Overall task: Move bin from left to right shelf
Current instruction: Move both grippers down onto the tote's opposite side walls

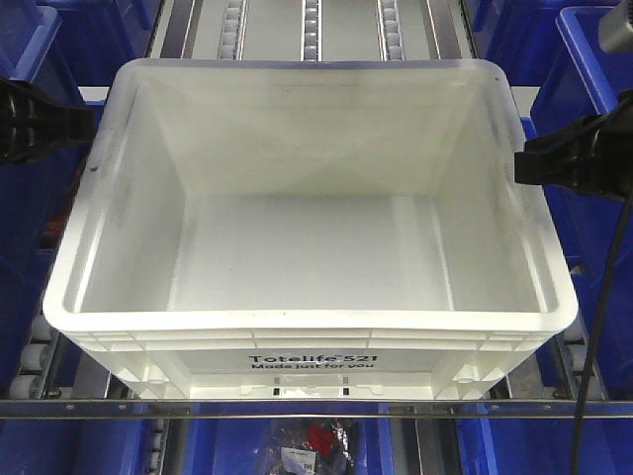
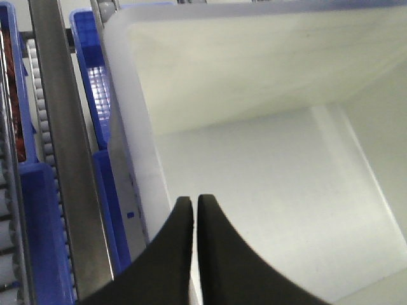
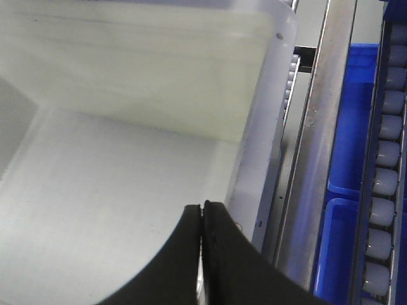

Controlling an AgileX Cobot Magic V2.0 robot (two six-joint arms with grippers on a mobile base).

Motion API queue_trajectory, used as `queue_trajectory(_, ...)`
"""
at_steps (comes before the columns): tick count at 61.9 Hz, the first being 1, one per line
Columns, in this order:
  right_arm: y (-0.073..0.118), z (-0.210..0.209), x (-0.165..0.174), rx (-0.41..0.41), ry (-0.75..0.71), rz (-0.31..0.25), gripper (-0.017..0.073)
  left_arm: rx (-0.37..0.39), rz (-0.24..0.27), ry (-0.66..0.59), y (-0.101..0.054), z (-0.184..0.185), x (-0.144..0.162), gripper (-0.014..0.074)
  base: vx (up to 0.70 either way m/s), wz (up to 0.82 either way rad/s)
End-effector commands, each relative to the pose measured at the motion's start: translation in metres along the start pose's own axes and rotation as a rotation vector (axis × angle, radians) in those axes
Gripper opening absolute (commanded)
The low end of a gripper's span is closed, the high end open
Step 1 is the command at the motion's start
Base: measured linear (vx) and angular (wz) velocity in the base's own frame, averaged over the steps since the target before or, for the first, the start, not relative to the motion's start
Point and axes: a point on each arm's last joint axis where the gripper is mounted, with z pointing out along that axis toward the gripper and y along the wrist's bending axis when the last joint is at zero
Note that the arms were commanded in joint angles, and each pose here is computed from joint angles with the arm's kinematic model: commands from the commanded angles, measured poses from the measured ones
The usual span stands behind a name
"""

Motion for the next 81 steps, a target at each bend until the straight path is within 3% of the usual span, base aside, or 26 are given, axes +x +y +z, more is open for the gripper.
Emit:
queue_trajectory(1,0.0001,-0.0106,-0.0162,0.013,-0.117,-0.002,0.0024,0.016,-0.001,-0.075,-0.005,-0.007,-0.0114,0.0015,0.0,0.0)
queue_trajectory(15,0.0001,-0.0108,-0.0178,0.013,-0.134,0.003,0.0205,-0.011,0.022,-0.086,-0.0021,-0.0047,-0.013,0.0121,0.0,0.0)
queue_trajectory(29,0.0,-0.011,-0.0191,0.012,-0.148,0.032,0.0495,-0.02,0.03,-0.082,-0.0011,-0.0038,-0.012,0.0357,0.0,0.0)
queue_trajectory(37,-0.0001,-0.0109,-0.0187,0.013,-0.145,0.037,0.0591,-0.019,0.023,-0.082,-0.0011,-0.0038,-0.012,0.0477,0.0,0.0)
queue_trajectory(45,-0.0001,-0.0109,-0.0187,0.013,-0.144,0.037,0.0601,-0.018,0.017,-0.082,-0.0012,-0.0038,-0.012,0.0532,0.0,0.0)
queue_trajectory(73,-0.002,-0.0105,-0.015,0.036,-0.103,0.006,0.0583,-0.014,0.016,-0.058,-0.0016,-0.0039,-0.01,0.0533,0.0,0.0)
queue_trajectory(81,-0.0021,-0.0105,-0.015,0.035,-0.104,0.04,0.0583,-0.021,-0.038,-0.044,0.0,-0.004,-0.0087,0.0533,0.0,0.0)
